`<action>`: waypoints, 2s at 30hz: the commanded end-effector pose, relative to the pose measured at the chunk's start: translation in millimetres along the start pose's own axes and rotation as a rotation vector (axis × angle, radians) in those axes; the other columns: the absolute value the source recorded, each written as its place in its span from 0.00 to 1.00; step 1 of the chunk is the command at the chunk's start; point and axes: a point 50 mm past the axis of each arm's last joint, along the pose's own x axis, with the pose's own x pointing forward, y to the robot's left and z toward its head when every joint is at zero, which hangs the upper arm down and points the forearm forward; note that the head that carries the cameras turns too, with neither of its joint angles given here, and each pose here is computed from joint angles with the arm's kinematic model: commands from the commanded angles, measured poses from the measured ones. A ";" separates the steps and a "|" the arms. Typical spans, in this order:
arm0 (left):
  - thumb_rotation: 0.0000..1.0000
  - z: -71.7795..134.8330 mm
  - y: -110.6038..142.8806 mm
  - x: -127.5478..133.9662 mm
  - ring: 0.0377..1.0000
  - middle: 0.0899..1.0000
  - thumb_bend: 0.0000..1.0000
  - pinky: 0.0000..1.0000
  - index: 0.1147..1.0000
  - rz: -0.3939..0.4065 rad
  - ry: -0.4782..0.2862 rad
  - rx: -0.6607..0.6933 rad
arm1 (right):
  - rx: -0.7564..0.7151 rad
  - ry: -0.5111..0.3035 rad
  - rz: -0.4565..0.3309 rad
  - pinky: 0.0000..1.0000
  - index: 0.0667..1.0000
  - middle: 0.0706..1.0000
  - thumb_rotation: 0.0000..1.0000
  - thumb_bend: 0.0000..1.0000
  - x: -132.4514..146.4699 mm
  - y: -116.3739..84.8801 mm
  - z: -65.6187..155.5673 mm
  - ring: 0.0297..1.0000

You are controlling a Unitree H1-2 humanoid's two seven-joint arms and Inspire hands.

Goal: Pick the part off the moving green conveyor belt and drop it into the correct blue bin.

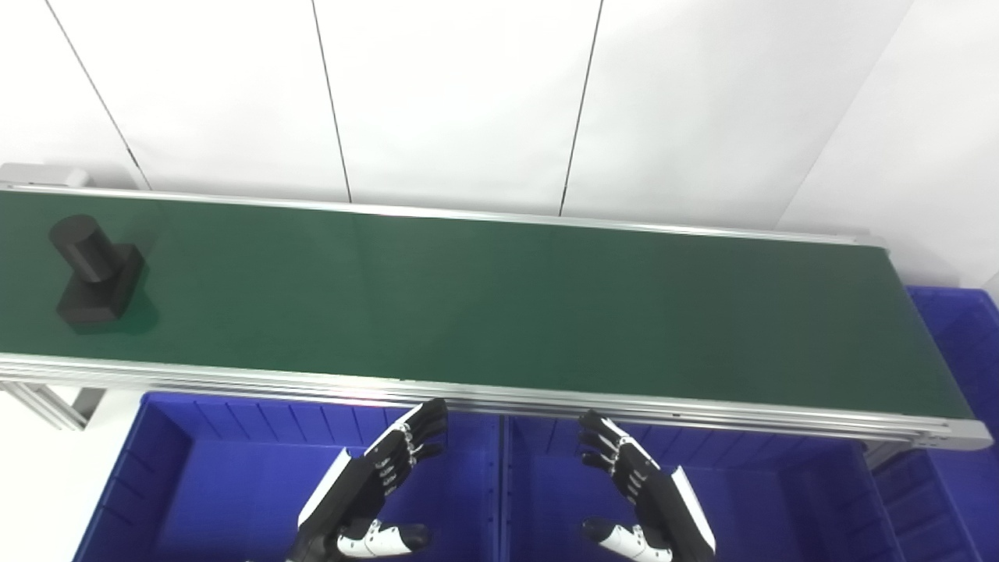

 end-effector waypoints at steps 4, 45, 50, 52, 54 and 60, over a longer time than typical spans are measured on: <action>0.53 10.0 1.4 4.6 0.93 0.94 0.98 0.88 0.91 -0.011 -0.054 0.029 | 0.000 -0.084 -0.006 0.81 0.84 0.93 0.55 0.90 4.4 0.0 10.2 0.88; 0.53 7.8 0.2 3.6 0.94 0.94 0.98 0.89 0.91 -0.013 -0.060 0.020 | -0.011 -0.079 -0.009 0.81 0.84 0.93 0.56 0.90 2.5 -0.1 10.0 0.88; 0.53 8.1 0.3 3.3 0.94 0.94 0.97 0.88 0.91 -0.014 -0.061 0.019 | -0.008 -0.077 -0.011 0.81 0.84 0.93 0.56 0.90 2.3 -0.1 9.4 0.88; 0.53 8.2 0.4 3.4 0.94 0.94 0.97 0.89 0.91 -0.014 -0.060 0.016 | -0.009 -0.075 -0.011 0.81 0.84 0.93 0.56 0.90 2.3 -0.2 9.1 0.88; 0.53 8.1 0.6 3.5 0.94 0.95 0.97 0.89 0.91 -0.015 -0.062 0.019 | -0.008 -0.077 -0.009 0.81 0.84 0.93 0.56 0.90 2.7 -0.2 9.3 0.88; 0.53 7.6 -2.0 5.0 0.94 0.94 0.97 0.88 0.91 -0.013 -0.059 0.024 | -0.005 -0.077 -0.009 0.81 0.84 0.93 0.55 0.90 3.0 -2.9 9.0 0.88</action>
